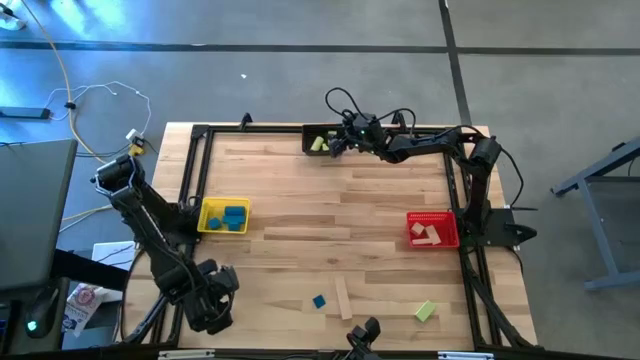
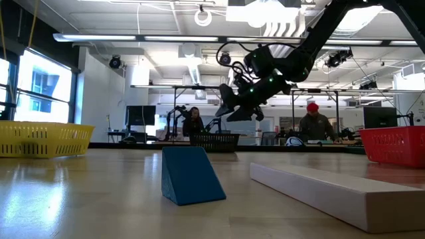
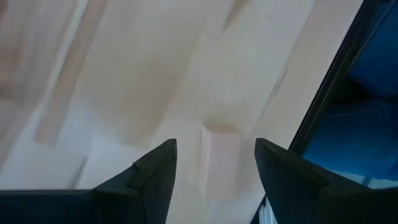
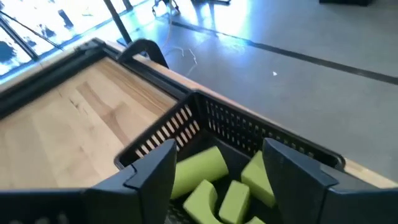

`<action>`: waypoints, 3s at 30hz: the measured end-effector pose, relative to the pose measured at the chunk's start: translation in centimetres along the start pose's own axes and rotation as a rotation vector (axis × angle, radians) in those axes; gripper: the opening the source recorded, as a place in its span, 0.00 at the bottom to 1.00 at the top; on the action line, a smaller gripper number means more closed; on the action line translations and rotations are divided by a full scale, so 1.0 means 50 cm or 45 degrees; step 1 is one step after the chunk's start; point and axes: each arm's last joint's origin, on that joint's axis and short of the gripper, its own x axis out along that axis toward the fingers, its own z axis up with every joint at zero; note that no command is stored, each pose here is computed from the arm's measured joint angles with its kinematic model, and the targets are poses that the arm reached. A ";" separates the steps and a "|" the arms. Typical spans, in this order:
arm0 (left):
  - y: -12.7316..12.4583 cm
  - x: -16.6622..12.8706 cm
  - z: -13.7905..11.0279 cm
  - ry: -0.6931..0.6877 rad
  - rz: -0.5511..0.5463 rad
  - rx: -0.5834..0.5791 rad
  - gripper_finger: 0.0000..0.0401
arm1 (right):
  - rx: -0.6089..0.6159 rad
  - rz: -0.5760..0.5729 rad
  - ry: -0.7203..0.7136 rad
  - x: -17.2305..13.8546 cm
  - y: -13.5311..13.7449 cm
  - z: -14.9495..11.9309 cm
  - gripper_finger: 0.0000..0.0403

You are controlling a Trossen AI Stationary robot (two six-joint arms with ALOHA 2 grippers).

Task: Sort & place blocks by color
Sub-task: Put the light brown block into the red bin

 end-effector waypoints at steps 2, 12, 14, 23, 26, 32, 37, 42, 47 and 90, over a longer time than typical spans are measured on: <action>-0.004 0.006 -0.009 0.027 0.001 -0.016 0.51 | 0.003 0.019 -0.019 0.000 0.002 0.003 0.56; -0.024 0.037 -0.051 0.079 -0.007 0.016 0.51 | -0.004 0.034 -0.067 -0.001 0.004 0.011 0.56; -0.029 0.044 -0.057 0.081 -0.019 0.025 0.51 | -0.004 0.034 -0.067 -0.001 0.004 0.011 0.56; -0.032 0.078 -0.073 0.110 0.053 0.034 0.51 | 0.005 0.036 -0.066 -0.001 0.004 0.011 0.56; -0.035 0.094 -0.077 0.158 0.068 0.035 0.51 | 0.005 0.036 -0.067 -0.001 0.004 0.011 0.56; -0.037 0.128 -0.085 0.212 0.113 0.044 0.51 | 0.005 0.036 -0.067 -0.001 0.004 0.011 0.56; -0.035 0.151 -0.089 0.226 0.167 0.051 0.51 | 0.005 0.060 -0.061 -0.001 0.005 0.011 0.56; -0.034 0.153 -0.089 0.223 0.181 0.052 0.44 | -0.004 0.199 -0.024 -0.005 0.012 0.013 0.56; -0.034 0.148 -0.087 0.181 0.160 0.126 0.29 | -0.014 0.398 0.043 -0.024 0.025 0.027 0.56; 0.061 0.173 0.259 -0.212 0.377 0.726 0.26 | -0.944 0.982 0.348 -0.279 0.433 -0.158 0.56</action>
